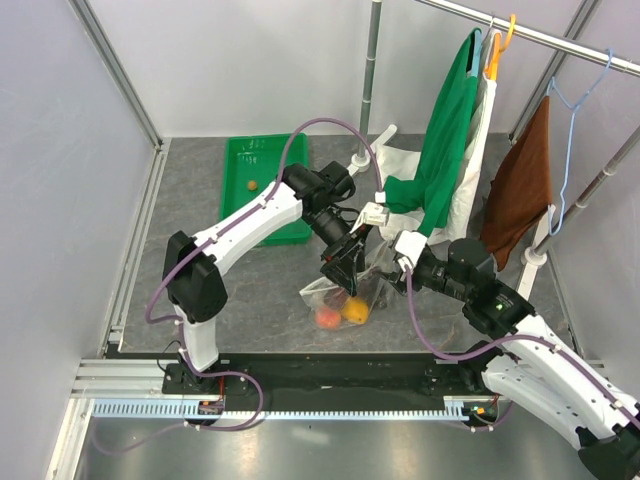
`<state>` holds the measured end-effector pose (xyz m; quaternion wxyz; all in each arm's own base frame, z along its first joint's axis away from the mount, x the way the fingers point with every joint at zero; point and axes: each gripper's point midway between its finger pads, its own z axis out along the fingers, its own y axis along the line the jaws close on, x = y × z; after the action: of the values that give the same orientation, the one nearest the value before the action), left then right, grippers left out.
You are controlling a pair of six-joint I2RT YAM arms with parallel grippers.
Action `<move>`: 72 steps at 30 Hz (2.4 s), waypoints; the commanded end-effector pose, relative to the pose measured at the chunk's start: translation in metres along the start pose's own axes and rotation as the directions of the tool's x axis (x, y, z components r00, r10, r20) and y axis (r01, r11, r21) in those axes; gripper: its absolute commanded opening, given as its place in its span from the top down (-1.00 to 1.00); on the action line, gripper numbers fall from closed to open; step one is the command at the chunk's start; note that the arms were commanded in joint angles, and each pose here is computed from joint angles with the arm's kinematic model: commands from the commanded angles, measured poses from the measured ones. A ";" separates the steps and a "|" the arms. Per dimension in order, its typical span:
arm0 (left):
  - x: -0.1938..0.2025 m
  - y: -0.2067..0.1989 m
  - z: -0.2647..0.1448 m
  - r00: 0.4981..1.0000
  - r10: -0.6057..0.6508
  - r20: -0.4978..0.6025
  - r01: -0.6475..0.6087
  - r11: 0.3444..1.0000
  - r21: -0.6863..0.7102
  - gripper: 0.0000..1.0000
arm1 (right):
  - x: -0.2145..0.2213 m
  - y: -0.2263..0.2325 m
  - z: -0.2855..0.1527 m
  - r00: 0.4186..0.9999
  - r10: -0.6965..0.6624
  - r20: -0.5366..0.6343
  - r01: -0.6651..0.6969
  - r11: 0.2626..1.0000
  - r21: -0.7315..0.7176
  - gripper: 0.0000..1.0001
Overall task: Place the food in the zip-top bag and seal the zipper
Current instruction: Zip the zipper food storage bag at the center of the board.
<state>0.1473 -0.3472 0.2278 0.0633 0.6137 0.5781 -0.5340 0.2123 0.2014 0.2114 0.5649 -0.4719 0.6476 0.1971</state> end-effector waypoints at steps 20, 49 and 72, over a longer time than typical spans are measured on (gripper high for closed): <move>0.017 -0.019 -0.063 0.823 0.396 -0.408 -0.514 0.824 -0.236 0.96 | -0.055 0.021 -0.051 0.956 0.260 0.138 -0.256 0.966 -0.042 -0.54; 0.028 -0.013 -0.053 0.500 0.760 -0.414 -0.864 0.409 -0.294 0.96 | -0.027 0.069 -0.029 0.980 0.073 0.183 -0.012 0.949 -0.315 -0.08; 0.030 -0.012 -0.056 0.470 0.773 -0.426 -0.875 0.345 -0.339 0.96 | -0.023 0.057 -0.013 0.976 0.180 0.124 -0.141 0.952 -0.272 0.72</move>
<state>0.1605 -0.2778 0.2124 0.3801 0.8343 0.3426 -0.2051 0.1535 0.2262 0.2084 0.5107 -0.4914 0.6115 0.3518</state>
